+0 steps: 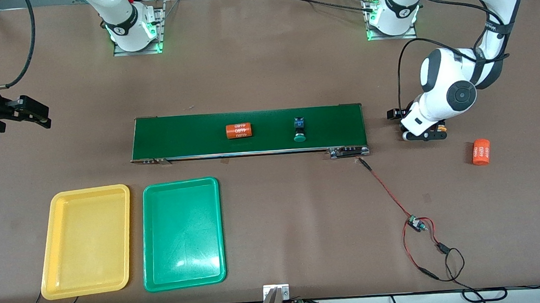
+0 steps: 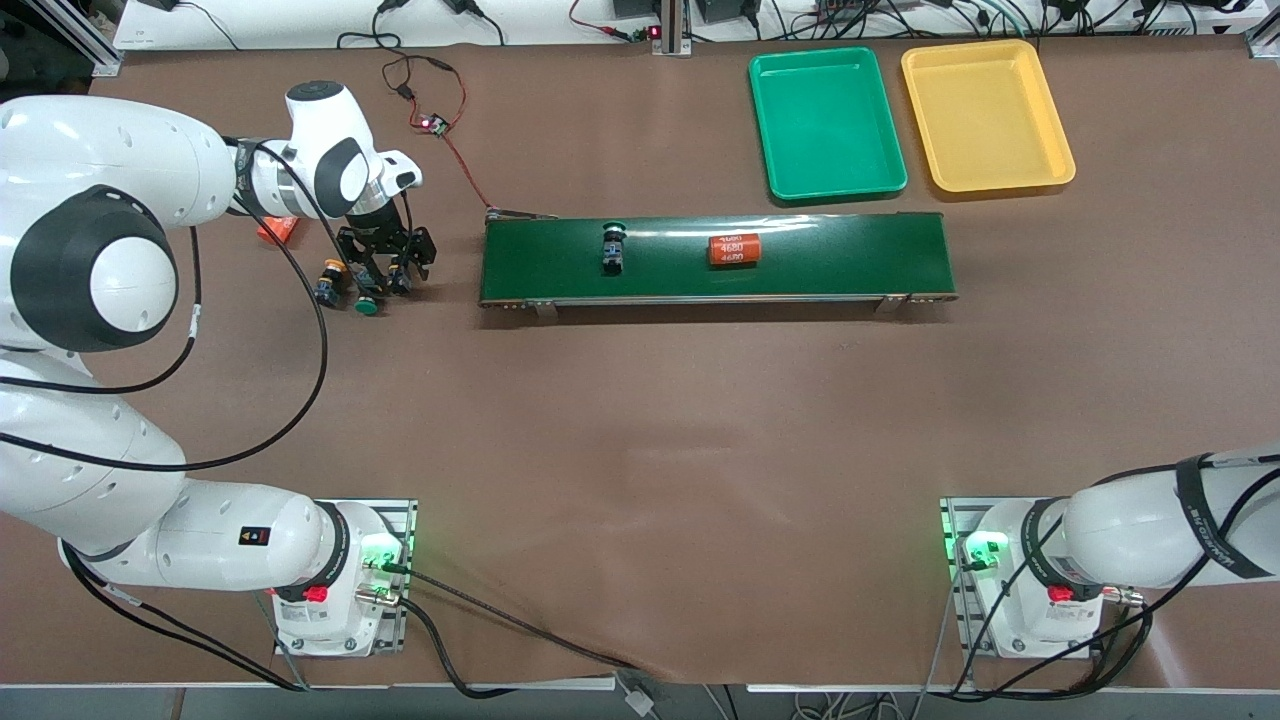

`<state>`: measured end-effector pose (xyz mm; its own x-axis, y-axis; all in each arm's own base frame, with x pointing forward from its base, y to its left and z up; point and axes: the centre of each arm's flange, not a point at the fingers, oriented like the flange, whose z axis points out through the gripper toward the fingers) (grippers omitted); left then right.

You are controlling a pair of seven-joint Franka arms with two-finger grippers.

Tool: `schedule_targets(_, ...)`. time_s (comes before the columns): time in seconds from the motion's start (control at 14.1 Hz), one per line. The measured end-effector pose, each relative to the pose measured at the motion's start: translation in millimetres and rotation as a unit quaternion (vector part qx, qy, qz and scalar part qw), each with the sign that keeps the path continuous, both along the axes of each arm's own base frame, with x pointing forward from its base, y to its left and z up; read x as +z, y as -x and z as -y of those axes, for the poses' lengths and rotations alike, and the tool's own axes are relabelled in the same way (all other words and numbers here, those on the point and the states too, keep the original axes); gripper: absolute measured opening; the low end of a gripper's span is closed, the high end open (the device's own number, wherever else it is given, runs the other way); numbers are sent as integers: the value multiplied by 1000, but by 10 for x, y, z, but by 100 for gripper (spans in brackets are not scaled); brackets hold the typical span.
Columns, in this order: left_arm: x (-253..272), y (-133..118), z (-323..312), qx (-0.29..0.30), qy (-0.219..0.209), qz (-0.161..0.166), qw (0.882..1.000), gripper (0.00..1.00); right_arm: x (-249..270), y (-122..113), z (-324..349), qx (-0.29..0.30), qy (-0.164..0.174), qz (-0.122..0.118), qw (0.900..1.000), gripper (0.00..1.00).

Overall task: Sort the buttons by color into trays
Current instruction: 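Place the yellow button on the conveyor belt with the left gripper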

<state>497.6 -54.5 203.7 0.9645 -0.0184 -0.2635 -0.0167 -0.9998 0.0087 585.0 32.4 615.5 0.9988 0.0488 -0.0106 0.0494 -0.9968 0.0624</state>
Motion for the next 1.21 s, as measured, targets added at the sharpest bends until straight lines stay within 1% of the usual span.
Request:
schedule_targets(0.14,-108,-13,-14,2,0,7,1000,92,0,0,0,0,0,0,1000,100)
schedule_targets(0.21,-147,-11,-22,3,0,6,1000,86,0,0,0,0,0,0,1000,100)
schedule_targets(0.28,-179,-7,-29,4,0,4,1000,86,-2,-1,0,0,0,0,1000,100)
schedule_targets(0.35,-204,-1,-34,4,0,3,1000,79,-12,-4,0,0,0,-1,1000,100)
schedule_targets(0.43,-222,3,-37,4,0,1,1000,70,-35,-12,-5,0,0,-3,1000,100)
schedule_targets(0.5,-232,5,-39,5,0,0,1000,59,-57,-21,-19,1,0,-5,1000,100)
schedule_targets(0.57,-234,5,-40,5,0,0,1000,46,-67,-26,-38,3,0,-5,1000,100)
schedule_targets(0.64,-231,1,-39,5,0,1,1000,37,-70,-28,-57,5,0,-5,1000,100)
schedule_targets(0.71,-218,-14,-36,4,0,3,1000,33,-69,-28,-69,6,0,-5,1000,100)
schedule_targets(0.92,2,-147,-24,4,1,13,1000,33,-61,-40,-67,6,-1,0,1000,100)
schedule_targets(1.21,814,-418,165,-10,-1,-12,1000,33,-76,-54,-57,5,-1,1,1000,100)
